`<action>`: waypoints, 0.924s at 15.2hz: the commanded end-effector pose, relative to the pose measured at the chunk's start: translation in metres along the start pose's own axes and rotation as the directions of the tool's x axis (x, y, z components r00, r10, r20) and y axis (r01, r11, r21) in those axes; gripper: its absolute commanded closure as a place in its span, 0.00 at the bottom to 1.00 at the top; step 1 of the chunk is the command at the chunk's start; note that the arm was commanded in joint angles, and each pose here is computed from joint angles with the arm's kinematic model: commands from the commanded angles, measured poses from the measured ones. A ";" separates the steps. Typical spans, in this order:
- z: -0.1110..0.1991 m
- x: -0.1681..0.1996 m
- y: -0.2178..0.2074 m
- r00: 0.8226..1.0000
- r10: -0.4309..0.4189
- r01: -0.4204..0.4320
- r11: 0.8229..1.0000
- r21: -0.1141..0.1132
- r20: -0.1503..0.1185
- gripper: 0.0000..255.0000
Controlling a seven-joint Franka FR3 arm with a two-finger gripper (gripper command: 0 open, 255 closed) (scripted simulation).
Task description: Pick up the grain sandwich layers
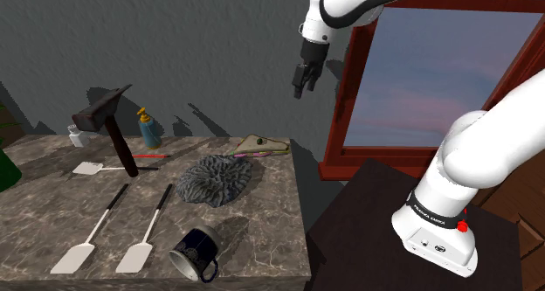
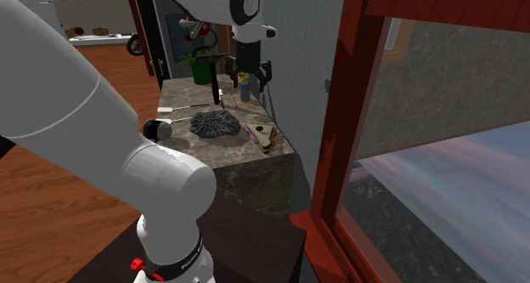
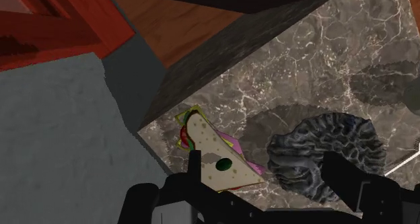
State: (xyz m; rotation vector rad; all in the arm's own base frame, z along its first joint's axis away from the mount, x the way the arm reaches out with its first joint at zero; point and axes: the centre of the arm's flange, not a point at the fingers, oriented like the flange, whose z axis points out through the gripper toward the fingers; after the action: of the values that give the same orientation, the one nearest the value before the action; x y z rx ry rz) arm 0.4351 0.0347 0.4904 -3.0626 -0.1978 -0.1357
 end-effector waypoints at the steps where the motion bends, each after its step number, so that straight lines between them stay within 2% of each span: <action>1: 0.023 0.018 0.001 1.000 -0.007 0.007 1.000 -0.004 0.011 0.00; 14: 0.164 0.127 -0.011 0.995 -0.049 0.051 0.998 -0.030 0.085 0.00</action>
State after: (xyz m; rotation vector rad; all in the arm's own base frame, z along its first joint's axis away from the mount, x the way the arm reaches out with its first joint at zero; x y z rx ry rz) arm 0.5642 0.0710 0.3514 -3.0968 -0.2742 -0.0208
